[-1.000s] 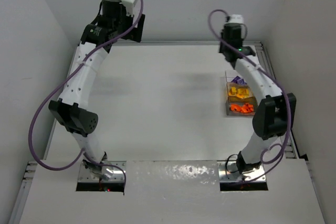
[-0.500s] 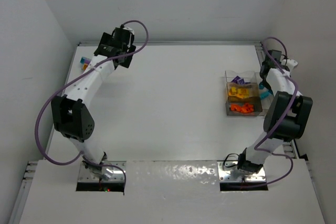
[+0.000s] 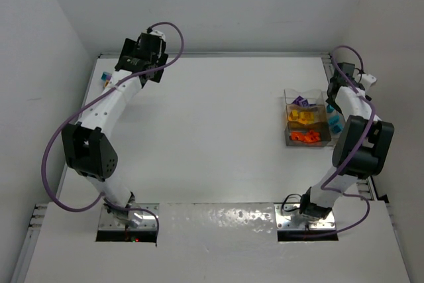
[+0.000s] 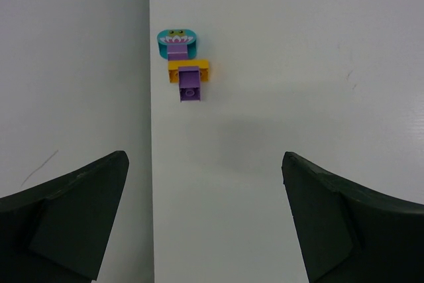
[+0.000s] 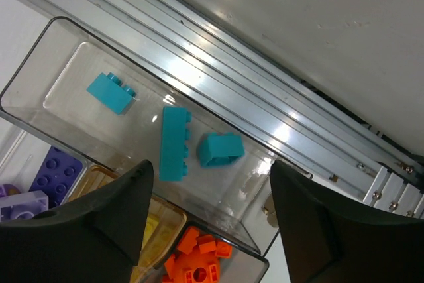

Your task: Sort the legos into containers by color

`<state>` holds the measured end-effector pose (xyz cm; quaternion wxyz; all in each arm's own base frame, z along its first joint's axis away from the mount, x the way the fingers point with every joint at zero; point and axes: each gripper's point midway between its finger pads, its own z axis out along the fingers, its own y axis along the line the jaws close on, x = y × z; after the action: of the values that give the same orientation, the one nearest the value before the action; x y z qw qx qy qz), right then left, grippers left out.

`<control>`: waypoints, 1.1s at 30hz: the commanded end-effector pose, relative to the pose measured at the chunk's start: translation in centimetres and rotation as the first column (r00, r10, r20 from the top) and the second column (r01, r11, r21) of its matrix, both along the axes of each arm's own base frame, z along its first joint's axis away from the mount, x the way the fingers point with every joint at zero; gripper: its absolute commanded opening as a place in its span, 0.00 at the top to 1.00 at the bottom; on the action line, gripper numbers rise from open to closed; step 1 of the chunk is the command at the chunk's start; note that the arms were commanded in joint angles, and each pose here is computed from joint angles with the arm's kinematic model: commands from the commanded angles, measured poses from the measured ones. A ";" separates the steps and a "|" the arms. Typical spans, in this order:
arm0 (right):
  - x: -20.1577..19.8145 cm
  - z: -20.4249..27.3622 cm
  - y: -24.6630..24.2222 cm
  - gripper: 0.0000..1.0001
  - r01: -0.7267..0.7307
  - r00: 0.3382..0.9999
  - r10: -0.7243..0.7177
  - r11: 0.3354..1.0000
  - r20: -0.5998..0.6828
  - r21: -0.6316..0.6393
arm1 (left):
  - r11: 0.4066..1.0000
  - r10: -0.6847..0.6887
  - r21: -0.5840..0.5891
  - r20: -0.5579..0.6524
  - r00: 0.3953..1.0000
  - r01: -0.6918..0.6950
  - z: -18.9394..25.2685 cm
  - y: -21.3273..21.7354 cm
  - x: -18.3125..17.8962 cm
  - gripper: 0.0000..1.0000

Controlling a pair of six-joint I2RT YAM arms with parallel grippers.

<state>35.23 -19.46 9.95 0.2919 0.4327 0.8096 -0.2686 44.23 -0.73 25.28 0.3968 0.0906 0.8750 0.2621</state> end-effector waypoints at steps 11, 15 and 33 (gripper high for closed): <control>2.4 3.9 1.7 0.32 -0.120 0.984 0.117 0.993 0.131 0.013 | 0.999 -0.014 -0.032 0.063 0.998 0.016 2.5 0.0 0.2 0.00; 2.5 3.9 4.6 0.34 -0.173 0.970 0.155 0.981 0.186 0.086 | 0.999 -0.007 0.031 0.027 1.000 0.007 1.1 0.9 0.0 0.00; 6.7 13.4 21.6 0.45 -0.675 0.608 0.694 0.707 0.386 -0.210 | 0.867 0.176 -0.471 -0.016 0.984 -0.163 -3.7 13.2 9.1 0.17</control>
<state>41.05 0.32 20.30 0.5069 0.1528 0.8448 -0.0772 49.98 13.19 19.28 0.3385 -0.0784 0.9337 0.0870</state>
